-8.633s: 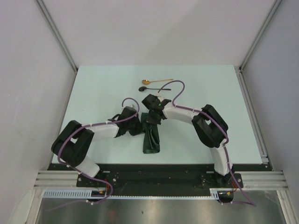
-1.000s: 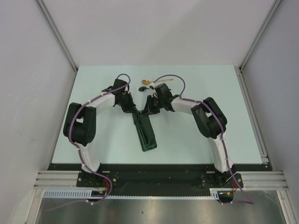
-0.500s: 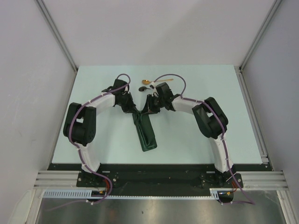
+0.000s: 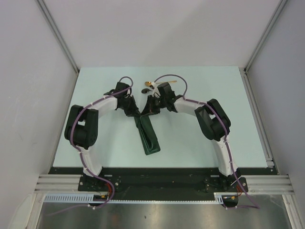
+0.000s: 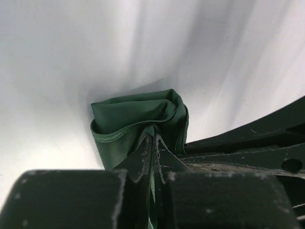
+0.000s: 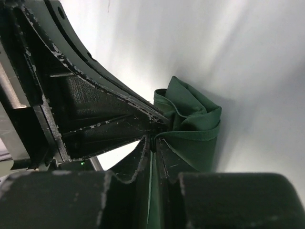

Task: Fold the napkin into a case and place the utensils inside
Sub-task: Stuff the top corner of the smaller-rectangle-folded napkin into the folded napkin.

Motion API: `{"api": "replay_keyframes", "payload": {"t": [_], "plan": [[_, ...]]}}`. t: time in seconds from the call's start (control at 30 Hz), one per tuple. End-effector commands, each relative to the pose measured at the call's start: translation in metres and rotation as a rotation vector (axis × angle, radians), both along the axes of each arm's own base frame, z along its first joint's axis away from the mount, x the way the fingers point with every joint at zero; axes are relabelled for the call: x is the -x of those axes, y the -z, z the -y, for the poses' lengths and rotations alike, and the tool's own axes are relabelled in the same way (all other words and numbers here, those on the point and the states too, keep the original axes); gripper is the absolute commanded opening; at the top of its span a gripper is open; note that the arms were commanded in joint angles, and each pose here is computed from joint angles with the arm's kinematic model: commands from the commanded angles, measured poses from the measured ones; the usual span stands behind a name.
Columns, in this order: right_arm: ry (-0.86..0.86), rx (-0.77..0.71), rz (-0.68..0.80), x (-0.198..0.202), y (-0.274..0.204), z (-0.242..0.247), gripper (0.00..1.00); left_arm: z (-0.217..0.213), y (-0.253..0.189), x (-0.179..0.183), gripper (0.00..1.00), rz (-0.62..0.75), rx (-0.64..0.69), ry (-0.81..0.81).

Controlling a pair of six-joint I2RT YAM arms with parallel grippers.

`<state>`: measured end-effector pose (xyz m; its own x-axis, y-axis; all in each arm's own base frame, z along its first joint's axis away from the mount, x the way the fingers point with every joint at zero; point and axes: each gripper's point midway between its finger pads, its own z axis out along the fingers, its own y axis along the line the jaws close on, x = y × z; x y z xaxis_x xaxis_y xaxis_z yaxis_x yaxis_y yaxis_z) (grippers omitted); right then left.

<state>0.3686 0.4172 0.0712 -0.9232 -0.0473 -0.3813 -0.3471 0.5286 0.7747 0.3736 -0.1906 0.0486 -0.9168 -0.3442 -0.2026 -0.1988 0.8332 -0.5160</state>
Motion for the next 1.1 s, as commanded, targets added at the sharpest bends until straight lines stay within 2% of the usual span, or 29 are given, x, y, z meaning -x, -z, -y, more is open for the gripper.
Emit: {"api": "replay_keyframes", "payload": {"t": [0.0, 0.1, 0.17, 0.23, 0.57, 0.73, 0.93, 1.07], "plan": [[-0.051, -0.077, 0.01, -0.003, -0.012, -0.017, 0.13, 0.003, -0.015, -0.001, 0.04, 0.032, 0.038, 0.002], [-0.051, -0.077, -0.001, -0.003, -0.005, -0.014, 0.15, 0.001, -0.019, -0.002, 0.05, 0.045, 0.032, -0.004], [-0.057, -0.085, -0.003, -0.003, 0.002, -0.016, 0.2, 0.0, -0.017, -0.001, 0.06, 0.043, 0.032, -0.012], [-0.06, -0.11, -0.007, -0.003, 0.001, -0.017, 0.22, 0.001, -0.015, 0.001, 0.07, 0.034, 0.034, -0.015], [-0.057, -0.172, -0.024, 0.0, 0.001, -0.016, 0.3, -0.007, -0.024, 0.006, 0.29, 0.067, 0.028, -0.038], [-0.062, -0.193, -0.021, 0.002, -0.002, -0.013, 0.34, -0.009, -0.031, 0.008, 0.33, 0.081, 0.034, -0.04], [-0.06, -0.211, -0.034, 0.004, -0.001, -0.013, 0.34, -0.012, -0.037, 0.008, 0.45, 0.101, 0.031, -0.051], [-0.063, -0.228, -0.047, 0.005, -0.002, -0.013, 0.3, -0.015, -0.037, 0.005, 0.46, 0.105, 0.03, -0.063]]}}
